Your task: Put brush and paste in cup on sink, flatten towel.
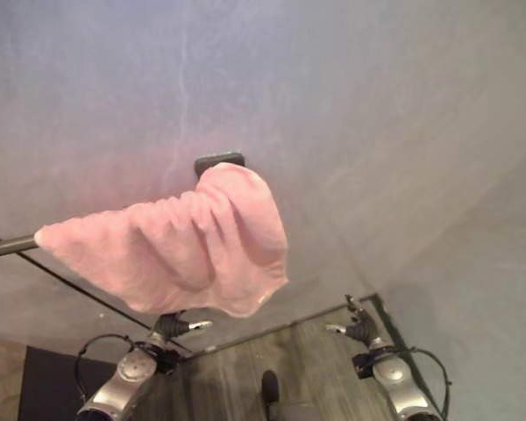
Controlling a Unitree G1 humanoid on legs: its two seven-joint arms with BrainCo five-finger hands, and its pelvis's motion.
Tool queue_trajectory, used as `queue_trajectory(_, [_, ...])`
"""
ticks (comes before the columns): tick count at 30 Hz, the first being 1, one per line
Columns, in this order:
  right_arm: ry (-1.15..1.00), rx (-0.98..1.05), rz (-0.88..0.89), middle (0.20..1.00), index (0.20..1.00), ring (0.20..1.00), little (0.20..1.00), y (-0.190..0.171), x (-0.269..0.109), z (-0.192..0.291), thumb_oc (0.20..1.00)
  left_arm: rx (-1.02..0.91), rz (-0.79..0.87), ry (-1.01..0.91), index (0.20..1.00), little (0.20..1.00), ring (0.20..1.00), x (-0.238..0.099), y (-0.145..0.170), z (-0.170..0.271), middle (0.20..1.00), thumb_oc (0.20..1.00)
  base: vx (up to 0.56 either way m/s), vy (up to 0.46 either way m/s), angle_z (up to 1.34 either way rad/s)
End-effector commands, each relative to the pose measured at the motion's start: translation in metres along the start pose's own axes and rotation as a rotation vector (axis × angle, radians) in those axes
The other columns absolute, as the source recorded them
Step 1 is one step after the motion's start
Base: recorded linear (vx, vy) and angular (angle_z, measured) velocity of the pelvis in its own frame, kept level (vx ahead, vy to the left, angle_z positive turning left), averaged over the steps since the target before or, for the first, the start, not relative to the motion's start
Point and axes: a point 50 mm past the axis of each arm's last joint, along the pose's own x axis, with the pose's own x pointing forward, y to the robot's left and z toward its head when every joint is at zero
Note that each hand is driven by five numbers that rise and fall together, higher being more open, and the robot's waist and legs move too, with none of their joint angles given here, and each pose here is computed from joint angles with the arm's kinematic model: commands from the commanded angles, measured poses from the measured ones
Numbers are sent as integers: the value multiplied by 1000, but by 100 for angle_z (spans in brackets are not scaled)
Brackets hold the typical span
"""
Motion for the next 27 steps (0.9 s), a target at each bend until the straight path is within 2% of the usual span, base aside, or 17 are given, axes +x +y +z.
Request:
queue_trajectory(1, [-5, -34, -19, 1000, 1000, 1000, 1000, -13, -12, -7, 1000, 29, -27, -100, 1000, 1000, 1000, 14, -6, 25, 1000, 1000, 5, -19, 62])
queue_trajectory(6, [17, -22, -31, 1000, 1000, 1000, 1000, -13, -14, -13, 1000, 66, -61, -118, 1000, 1000, 1000, 21, -15, 31, 1000, 1000, 11, 0, 80])
queue_trajectory(14, [-1, 1, 41, 1000, 1000, 1000, 1000, 9, -3, -4, 1000, 66, -54, -83, 1000, 1000, 1000, 8, -7, 16, 1000, 1000, 76, 131, -30])
queue_trajectory(20, [-43, 37, 59, 1000, 1000, 1000, 1000, 16, -3, 4, 1000, 105, -75, -120, 1000, 1000, 1000, 9, -7, 24, 1000, 1000, -9, 82, 5])
queue_trajectory(27, [-70, 39, 63, 1000, 1000, 1000, 1000, 20, 0, 10, 1000, 133, -44, -135, 1000, 1000, 1000, 7, 3, 27, 1000, 1000, 6, -131, 20])
